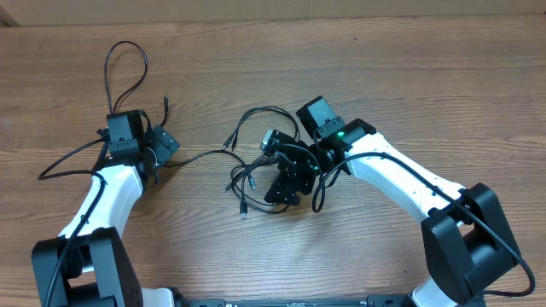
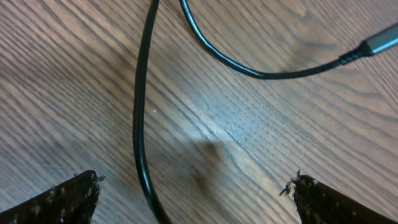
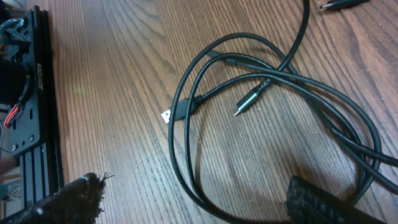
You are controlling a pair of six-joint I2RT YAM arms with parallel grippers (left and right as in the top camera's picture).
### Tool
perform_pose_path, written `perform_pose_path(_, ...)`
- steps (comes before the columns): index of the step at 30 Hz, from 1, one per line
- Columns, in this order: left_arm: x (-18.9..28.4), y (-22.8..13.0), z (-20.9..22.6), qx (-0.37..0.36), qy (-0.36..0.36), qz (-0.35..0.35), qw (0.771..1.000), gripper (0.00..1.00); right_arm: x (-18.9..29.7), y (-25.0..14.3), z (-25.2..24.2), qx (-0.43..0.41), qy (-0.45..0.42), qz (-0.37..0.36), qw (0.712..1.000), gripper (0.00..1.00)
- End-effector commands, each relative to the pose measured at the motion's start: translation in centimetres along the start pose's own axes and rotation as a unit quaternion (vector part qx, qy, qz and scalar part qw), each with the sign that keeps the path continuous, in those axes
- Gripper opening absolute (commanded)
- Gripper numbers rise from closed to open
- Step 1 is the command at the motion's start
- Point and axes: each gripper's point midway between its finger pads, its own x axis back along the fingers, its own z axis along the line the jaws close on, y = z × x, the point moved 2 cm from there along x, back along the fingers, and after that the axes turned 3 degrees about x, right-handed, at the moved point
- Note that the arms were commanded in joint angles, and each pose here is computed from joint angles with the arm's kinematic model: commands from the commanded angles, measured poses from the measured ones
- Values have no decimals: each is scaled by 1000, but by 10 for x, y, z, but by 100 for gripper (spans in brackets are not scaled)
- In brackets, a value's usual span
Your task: Untangle cables
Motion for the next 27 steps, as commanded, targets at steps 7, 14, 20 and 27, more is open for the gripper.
perform_pose_path(7, -41, -37, 23, 12, 59, 66, 996, 36, 1, 6, -2, 9, -3, -5, 1000, 93)
perform_pose_path(14, -30, -28, 7, 28, 17, 56, 998, 4, 1, 5, -1, 7, -2, -3, 1000, 92)
perform_pose_path(20, 27, 10, -15, 32, -48, -22, 998, 4, 1, 5, -1, 7, -2, -3, 1000, 91)
perform_pose_path(27, 148, 72, -24, 34, -141, -181, 973, 4, 1, 5, -1, 7, -2, -3, 1000, 90)
